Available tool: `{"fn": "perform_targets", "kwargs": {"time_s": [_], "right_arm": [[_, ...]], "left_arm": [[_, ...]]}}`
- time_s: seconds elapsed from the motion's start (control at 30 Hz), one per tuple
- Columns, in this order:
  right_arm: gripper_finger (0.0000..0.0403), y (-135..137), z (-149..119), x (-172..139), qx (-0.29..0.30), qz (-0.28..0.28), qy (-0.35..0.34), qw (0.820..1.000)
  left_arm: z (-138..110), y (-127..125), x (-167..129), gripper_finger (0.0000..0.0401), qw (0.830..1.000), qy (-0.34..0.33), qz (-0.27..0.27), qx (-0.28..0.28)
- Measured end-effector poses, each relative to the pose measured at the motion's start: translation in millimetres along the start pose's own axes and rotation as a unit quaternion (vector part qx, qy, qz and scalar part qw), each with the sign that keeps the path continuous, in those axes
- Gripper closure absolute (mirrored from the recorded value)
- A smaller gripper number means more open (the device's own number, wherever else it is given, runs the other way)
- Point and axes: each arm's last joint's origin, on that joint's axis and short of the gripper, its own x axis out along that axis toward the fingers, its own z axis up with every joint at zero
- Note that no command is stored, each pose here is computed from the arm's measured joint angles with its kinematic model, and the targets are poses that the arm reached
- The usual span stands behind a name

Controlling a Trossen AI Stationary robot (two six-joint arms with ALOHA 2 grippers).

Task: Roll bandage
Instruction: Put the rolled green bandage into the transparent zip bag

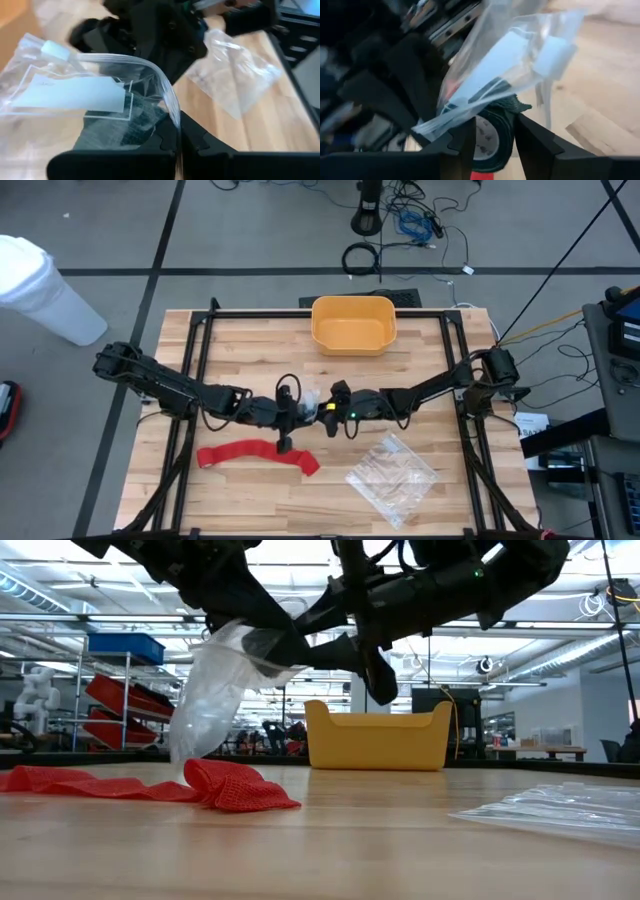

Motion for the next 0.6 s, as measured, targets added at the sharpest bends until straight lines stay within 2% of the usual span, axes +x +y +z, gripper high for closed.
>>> {"fn": "perform_targets", "kwargs": {"time_s": [0.3, 0.6], "right_arm": [[0.0286, 10.8, -15.5, -3.8, -0.119, 0.036, 0.047, 0.991], [0.0287, 23.2, -27.8, -12.1, -0.09, 0.089, 0.124, 0.984]], "left_arm": [[-8.0, -6.8, 9.7, 0.0401, 0.991, 0.041, -0.12, 0.035], [2.1, -14.4, 7.9, 0.0401, 0.975, 0.0, -0.217, 0.041]]}}
